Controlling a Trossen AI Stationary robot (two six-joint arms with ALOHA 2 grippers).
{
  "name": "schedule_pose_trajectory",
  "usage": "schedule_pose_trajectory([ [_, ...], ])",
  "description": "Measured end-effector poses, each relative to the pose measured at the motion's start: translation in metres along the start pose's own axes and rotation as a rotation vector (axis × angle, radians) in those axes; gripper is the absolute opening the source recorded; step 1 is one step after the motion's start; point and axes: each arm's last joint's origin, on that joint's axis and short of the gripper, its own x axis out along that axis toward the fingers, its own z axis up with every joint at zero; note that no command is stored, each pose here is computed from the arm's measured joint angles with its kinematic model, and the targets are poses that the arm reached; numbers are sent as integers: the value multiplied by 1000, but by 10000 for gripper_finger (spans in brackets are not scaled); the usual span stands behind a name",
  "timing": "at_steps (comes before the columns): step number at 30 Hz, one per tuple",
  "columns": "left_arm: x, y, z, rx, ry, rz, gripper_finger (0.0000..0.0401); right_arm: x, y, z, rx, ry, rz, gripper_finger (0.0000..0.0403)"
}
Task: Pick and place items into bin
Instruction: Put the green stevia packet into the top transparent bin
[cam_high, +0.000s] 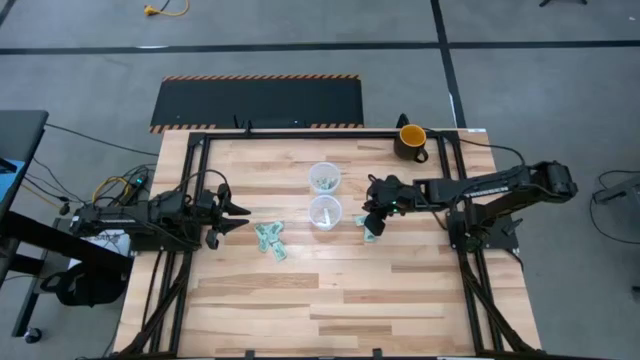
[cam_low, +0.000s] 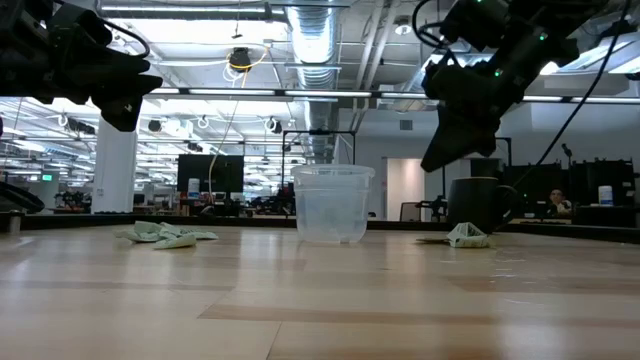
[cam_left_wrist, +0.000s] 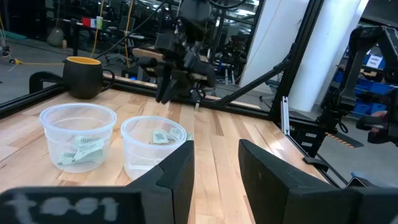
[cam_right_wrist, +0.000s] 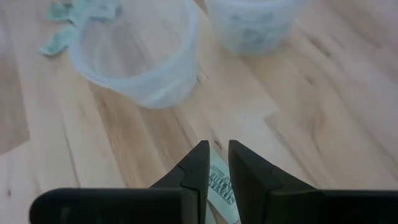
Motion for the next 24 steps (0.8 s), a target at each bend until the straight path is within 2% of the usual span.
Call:
schedule_pose_trajectory([
  [4,0,0,0,0,0,0,114,10,1,-5,46,58,11,54],
  [9,0,0,0,0,0,0,114,8,3,-2,76,93,16,54],
  [12,0,0,0,0,0,0,114,4,8,0,73,116,19,54],
  [17,0,0,0,0,-1,0,114,1,15,-2,61,174,89,54],
  [24,0,0,0,0,0,0,114,-1,17,-11,64,251,64,54],
])
